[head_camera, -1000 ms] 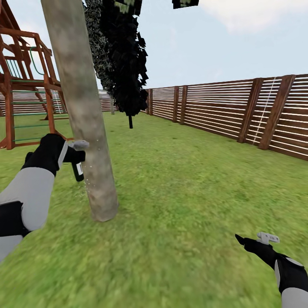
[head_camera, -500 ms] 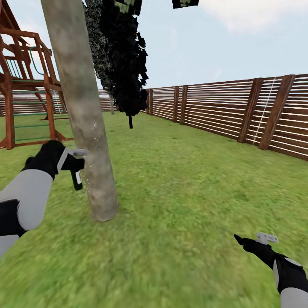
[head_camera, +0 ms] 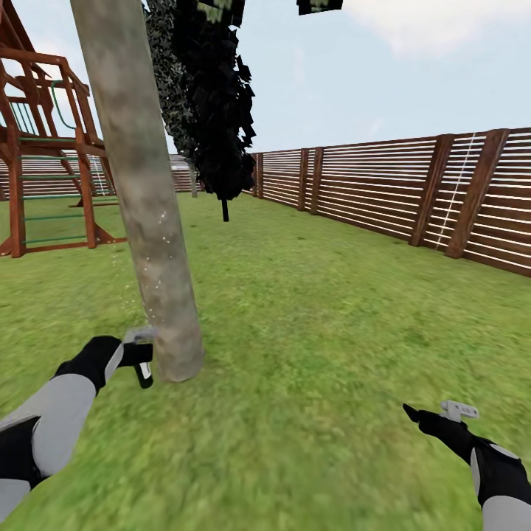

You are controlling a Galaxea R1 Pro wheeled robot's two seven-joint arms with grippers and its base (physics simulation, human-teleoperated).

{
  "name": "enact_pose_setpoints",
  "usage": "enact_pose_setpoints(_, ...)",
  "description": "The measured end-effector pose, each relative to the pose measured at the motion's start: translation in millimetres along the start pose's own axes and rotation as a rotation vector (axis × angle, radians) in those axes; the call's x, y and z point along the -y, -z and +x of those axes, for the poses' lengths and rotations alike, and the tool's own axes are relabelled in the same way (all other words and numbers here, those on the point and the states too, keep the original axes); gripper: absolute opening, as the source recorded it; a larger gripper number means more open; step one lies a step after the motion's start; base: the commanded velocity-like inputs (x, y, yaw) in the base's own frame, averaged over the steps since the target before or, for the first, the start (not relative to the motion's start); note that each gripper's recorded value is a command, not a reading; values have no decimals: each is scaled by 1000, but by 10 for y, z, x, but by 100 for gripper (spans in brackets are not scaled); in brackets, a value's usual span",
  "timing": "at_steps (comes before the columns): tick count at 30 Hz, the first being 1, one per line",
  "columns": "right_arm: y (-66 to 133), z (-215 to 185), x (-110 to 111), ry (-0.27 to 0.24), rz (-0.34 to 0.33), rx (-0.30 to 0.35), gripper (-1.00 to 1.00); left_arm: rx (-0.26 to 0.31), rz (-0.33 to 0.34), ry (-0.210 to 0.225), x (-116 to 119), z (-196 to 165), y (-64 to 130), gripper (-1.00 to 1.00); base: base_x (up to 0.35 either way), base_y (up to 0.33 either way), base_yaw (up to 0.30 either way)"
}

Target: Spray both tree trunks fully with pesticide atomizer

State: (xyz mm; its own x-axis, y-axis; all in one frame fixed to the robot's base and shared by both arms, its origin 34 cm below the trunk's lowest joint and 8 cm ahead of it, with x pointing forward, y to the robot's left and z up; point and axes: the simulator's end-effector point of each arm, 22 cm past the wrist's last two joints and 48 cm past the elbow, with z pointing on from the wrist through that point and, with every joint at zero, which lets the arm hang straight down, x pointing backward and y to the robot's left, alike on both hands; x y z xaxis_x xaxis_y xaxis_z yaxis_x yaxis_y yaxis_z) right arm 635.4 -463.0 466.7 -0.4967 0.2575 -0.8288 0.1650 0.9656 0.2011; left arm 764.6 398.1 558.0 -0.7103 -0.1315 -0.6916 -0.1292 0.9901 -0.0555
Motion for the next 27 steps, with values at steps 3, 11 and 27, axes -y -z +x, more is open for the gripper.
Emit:
enact_pose_setpoints(3, 0, 0, -1, 0, 0, 0, 100, 16, 12, -5, 81, 65, -48, -100, 0, 0, 0)
enact_pose_setpoints(11, 1, 1, 2, 0, 1, 0, 100, -4, -7, -19, 367, 172, -115, -100, 0, 0, 0)
enact_pose_setpoints(27, 0, 1, -3, 0, 0, 0, 100, -72, 11, -32, 871, 307, -109, -100, 0, 0, 0)
